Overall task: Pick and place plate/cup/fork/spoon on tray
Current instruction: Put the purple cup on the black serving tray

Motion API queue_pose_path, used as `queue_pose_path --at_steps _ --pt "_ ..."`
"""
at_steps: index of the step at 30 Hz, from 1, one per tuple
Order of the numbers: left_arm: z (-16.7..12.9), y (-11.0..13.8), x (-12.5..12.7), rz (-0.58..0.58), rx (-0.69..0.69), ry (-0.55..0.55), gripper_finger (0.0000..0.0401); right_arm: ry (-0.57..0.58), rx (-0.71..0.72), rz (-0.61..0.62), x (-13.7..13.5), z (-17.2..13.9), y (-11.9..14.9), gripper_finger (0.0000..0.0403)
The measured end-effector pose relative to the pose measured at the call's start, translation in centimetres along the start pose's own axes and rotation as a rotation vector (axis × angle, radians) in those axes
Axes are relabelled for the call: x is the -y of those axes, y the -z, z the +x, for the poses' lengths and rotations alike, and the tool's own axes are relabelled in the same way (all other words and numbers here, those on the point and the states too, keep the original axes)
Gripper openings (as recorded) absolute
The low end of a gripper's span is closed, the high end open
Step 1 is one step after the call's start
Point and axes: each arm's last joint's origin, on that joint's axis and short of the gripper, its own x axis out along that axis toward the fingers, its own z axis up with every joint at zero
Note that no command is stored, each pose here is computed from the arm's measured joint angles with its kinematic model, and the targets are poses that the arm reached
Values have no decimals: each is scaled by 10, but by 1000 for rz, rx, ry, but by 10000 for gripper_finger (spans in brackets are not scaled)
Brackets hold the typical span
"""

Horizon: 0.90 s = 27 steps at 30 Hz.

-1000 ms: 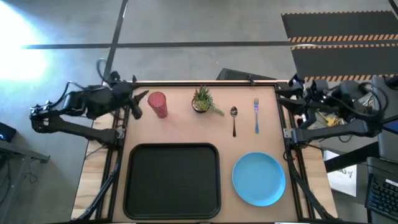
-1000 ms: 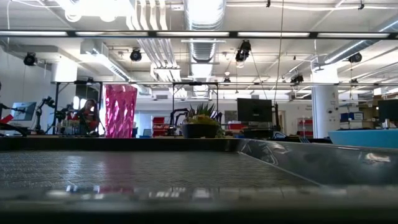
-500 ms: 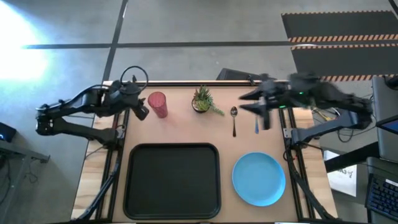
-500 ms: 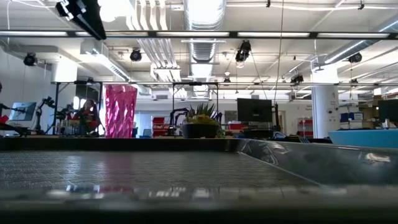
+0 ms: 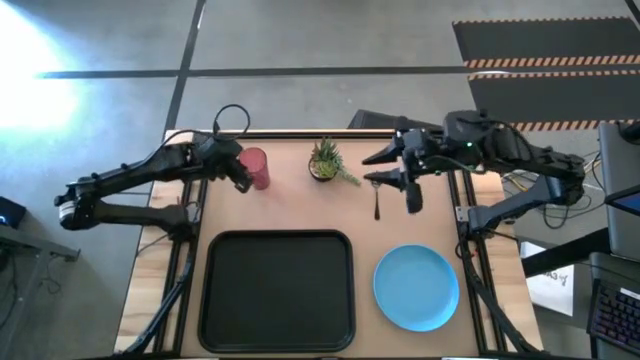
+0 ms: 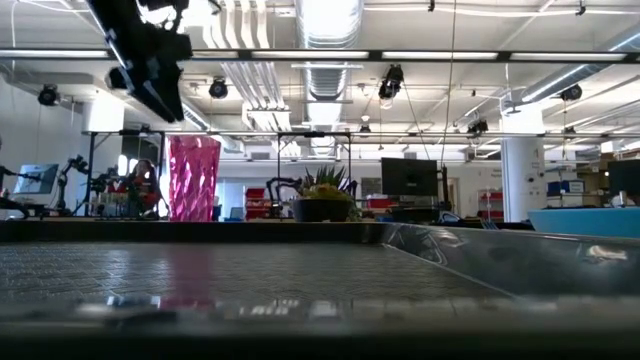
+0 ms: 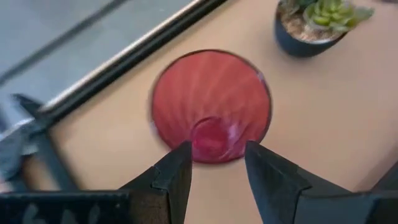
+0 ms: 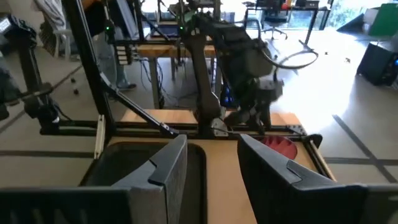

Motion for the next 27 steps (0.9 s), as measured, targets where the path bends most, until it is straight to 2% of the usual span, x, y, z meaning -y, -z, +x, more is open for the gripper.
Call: queue_pose_path --at_steps 4,8,20,27 --pt "25 5 -3 -34 -13 18 132 -15 43 -20 -2 -11 -10 131" --pt "34 4 -6 -11 -26 -2 132 -16 32 -19 -2 -15 -13 128" --pt "4 -32 -12 24 132 -8 132 -13 9 -14 -2 -15 -11 128" --pt "-12 -39 -23 89 -129 -95 132 -12 23 -17 -2 -20 -13 128"
